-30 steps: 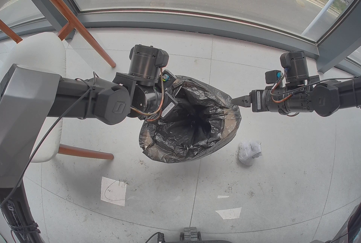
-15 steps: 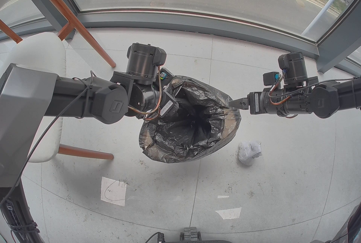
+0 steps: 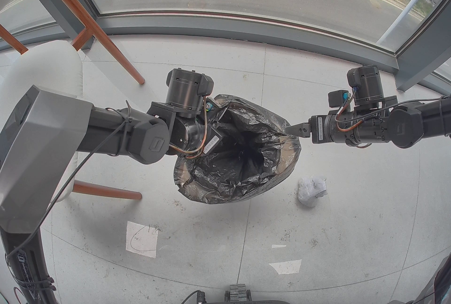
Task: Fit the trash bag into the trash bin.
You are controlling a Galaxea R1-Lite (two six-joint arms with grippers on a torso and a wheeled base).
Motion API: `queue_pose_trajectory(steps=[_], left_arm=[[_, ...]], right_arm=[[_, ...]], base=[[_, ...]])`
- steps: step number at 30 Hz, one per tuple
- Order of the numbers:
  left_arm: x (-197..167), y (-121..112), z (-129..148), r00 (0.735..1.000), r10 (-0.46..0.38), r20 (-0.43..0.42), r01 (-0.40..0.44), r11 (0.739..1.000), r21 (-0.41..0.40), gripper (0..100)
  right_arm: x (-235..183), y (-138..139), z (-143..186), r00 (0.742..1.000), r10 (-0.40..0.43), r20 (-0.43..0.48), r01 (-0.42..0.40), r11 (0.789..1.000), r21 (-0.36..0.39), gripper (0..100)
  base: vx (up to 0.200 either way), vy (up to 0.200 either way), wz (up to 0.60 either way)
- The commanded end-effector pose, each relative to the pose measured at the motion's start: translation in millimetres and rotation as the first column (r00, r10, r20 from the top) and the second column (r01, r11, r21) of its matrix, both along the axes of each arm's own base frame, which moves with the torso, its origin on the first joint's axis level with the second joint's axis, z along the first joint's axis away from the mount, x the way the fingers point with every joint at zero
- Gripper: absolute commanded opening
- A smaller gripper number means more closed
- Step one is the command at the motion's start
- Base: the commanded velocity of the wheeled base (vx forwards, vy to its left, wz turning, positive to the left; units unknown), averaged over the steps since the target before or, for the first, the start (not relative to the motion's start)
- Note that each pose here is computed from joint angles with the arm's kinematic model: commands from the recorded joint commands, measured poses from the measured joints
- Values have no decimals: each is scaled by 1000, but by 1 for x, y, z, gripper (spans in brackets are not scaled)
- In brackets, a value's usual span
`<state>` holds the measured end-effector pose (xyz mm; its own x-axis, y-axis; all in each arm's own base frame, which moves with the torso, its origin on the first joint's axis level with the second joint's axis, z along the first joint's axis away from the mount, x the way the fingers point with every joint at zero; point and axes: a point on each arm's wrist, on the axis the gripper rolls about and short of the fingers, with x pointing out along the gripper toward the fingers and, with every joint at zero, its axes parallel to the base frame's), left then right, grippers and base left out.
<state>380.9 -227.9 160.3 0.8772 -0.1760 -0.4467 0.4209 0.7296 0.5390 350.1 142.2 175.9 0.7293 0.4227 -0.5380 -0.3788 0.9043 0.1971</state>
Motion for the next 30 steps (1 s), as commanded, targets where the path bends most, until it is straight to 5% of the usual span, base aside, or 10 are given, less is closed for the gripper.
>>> queue_pose_trajectory(steps=[1,14,30], left_arm=[[2,-1,-9,1000,1,-19,-1,1000,12,0],[0,22,26,998,46,47,-45,999,-26,0],[15,47,29,988,122,90,-119,992,-39,0]], right_arm=[[1,0,-1,1000,-1,-2,1,1000,-1,100],[2,1,-2,1000,3,-2,-3,1000,-1,100],[1,1,6,999,0,49,-2,1000,23,100]], base=[[0,0,0],[0,0,0],[0,0,0]])
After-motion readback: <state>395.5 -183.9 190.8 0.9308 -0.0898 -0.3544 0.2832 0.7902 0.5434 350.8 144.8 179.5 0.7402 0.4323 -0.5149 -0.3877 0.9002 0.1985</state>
